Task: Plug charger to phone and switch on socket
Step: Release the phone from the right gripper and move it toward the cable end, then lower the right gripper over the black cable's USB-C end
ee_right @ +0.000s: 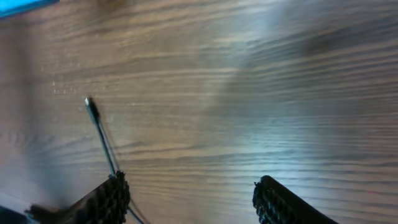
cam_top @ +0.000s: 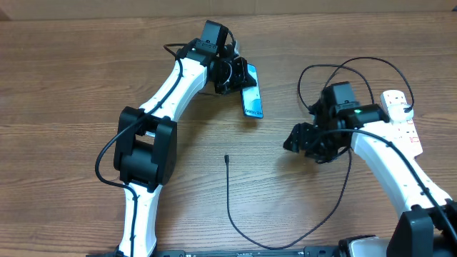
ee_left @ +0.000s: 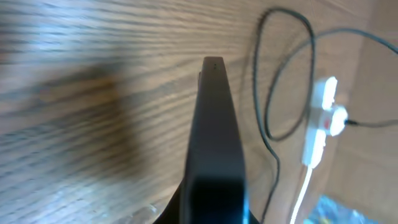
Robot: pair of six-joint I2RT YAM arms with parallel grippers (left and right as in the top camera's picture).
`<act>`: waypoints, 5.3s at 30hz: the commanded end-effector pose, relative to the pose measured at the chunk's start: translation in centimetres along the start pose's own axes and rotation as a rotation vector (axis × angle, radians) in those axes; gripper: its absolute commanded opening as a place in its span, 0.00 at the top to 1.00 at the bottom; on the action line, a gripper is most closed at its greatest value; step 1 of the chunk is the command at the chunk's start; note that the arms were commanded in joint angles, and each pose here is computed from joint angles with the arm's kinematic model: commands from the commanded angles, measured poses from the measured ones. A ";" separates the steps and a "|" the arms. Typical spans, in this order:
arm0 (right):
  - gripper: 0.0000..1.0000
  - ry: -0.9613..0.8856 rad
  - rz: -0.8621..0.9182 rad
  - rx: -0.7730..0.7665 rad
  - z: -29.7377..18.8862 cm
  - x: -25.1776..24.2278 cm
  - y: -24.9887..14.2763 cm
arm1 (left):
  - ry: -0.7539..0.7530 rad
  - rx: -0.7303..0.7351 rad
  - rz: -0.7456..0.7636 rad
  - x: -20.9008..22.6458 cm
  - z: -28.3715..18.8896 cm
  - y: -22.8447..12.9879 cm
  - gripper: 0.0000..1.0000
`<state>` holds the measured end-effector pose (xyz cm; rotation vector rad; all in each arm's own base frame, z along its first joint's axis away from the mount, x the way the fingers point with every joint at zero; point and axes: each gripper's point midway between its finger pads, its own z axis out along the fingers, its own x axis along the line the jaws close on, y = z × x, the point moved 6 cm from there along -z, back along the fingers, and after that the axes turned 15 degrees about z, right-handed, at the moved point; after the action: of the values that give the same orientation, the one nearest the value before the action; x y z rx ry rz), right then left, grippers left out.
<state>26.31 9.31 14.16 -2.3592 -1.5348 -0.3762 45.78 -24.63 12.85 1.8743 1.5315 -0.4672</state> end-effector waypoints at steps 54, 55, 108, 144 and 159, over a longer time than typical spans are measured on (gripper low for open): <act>0.71 -0.212 -0.195 -0.028 9.0 6.3 -6.4 | -0.467 -0.013 0.254 0.6 -6.7 0.2 0.96; 0.80 -0.212 -0.195 -0.028 9.0 6.3 -6.4 | -0.467 -0.013 0.254 0.6 -6.7 0.2 0.96; 0.96 -0.208 -0.195 -0.028 9.1 6.3 -6.4 | -0.467 -0.011 0.252 0.6 -6.7 0.2 0.96; 0.96 -0.332 -0.346 0.067 8.5 4.0 -7.6 | -0.431 -0.004 0.240 1.1 -6.6 0.1 0.96; 0.66 -0.279 -0.387 0.089 8.7 4.7 -7.7 | -0.431 -0.007 0.239 1.1 -6.7 0.1 0.96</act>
<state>21.57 19.18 8.53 -2.1651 -2.0682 -0.0351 45.41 -19.15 15.77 1.7853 1.0676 -0.7108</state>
